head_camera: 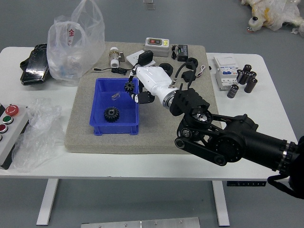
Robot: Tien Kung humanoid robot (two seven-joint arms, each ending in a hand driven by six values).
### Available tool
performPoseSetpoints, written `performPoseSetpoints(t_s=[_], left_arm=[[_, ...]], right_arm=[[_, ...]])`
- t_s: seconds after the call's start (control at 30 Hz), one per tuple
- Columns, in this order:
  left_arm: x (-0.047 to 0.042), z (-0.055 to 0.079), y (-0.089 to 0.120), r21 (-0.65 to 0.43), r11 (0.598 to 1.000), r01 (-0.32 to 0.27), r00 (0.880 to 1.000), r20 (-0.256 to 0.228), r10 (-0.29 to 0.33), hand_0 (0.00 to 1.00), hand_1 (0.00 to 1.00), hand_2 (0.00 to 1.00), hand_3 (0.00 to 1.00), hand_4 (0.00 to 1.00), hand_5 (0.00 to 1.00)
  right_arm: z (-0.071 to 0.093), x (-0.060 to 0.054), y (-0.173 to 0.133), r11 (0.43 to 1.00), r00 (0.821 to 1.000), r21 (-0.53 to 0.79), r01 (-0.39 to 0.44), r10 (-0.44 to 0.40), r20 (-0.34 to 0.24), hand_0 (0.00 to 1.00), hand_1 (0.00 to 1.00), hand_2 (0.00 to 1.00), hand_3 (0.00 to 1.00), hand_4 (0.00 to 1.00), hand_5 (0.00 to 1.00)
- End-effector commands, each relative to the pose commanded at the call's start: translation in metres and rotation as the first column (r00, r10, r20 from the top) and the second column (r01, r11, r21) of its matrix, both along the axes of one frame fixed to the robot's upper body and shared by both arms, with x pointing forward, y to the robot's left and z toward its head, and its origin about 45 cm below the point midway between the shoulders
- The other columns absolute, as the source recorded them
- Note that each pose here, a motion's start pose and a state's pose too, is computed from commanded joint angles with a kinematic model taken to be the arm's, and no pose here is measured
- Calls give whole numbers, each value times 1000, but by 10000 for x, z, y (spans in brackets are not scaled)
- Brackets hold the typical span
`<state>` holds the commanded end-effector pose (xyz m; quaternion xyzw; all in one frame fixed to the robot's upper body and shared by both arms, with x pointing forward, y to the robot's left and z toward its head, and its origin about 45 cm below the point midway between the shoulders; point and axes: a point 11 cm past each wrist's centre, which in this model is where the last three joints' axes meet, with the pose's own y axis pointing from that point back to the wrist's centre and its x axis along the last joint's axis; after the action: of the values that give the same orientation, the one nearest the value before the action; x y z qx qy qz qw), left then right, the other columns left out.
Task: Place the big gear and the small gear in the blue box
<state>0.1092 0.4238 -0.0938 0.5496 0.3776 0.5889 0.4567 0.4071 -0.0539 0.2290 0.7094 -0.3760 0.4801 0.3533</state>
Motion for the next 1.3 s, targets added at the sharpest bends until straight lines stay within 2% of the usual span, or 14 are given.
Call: performPoseSetpoints(t_s=[0.17,0.2,0.37,0.4,0.57,0.6,0.77,0.8,0.9,0.97,1.0,1.17,1.2,1.3], left_arm=[[-9,-2,-2,0,1000,-1,1000,-3,1,664,639,619,721,684,365],[-11,-2,-2,0,1000,-2,1000,-5,2,663,638,619,721,683,366],[-5,2,5,2,1000,-4,1000,-6,4,663,638,619,721,683,366],[-2,4,7,2,1000,-4,1000,-5,4,662,638,618,720,682,365],[8,9,18,4,1000,-4,1000,-1,4,662,638,618,720,682,365],[4,9,19,4,1000,-5,1000,-2,5,663,638,617,720,681,363],[-15,6,24,4,1000,-10,1000,-6,10,663,638,617,720,681,363],[-15,7,25,4,1000,-10,1000,-6,10,663,638,618,719,682,364],[-4,9,24,4,1000,-10,1000,-2,10,663,638,618,719,682,364],[7,9,19,3,1000,-8,1000,1,8,663,638,618,719,682,364],[11,9,17,3,1000,-8,1000,2,8,662,638,618,719,681,363],[9,6,12,2,1000,-8,1000,4,8,662,638,618,719,681,363],[8,6,12,2,1000,-8,1000,4,8,663,638,618,719,681,363],[5,2,4,0,1000,-9,1000,6,9,663,638,618,719,681,363]], right_arm=[[-90,-44,57,1000,1000,-12,-12,12,-28,333,479,270,649,382,69],[-106,-49,58,1000,999,-14,-12,11,-33,312,440,248,789,632,229],[-178,-83,69,1000,998,-25,-15,14,-53,312,440,248,789,632,229],[-184,-86,69,1000,998,-26,-15,14,-55,307,404,242,846,760,266],[-153,-41,9,1000,999,-20,6,-7,-48,307,404,242,846,760,266],[-128,-13,-23,1000,999,-15,17,-18,-41,310,405,250,861,890,446],[12,124,-211,997,997,17,80,-80,-3,310,405,250,861,890,446],[43,147,-251,995,996,29,92,-92,5,325,462,375,860,857,420],[142,201,-379,986,991,106,129,-131,10,325,462,375,860,857,420],[208,222,-487,970,988,192,150,-153,-1,325,462,375,860,857,420],[236,228,-539,960,987,231,159,-161,-8,447,628,654,812,823,428],[336,227,-865,878,980,436,198,-187,-70,447,628,654,812,823,428],[346,222,-932,858,979,472,205,-187,-85,584,673,710,763,814,433],[375,194,-1171,774,975,592,224,-178,-136,584,673,710,763,814,433]])
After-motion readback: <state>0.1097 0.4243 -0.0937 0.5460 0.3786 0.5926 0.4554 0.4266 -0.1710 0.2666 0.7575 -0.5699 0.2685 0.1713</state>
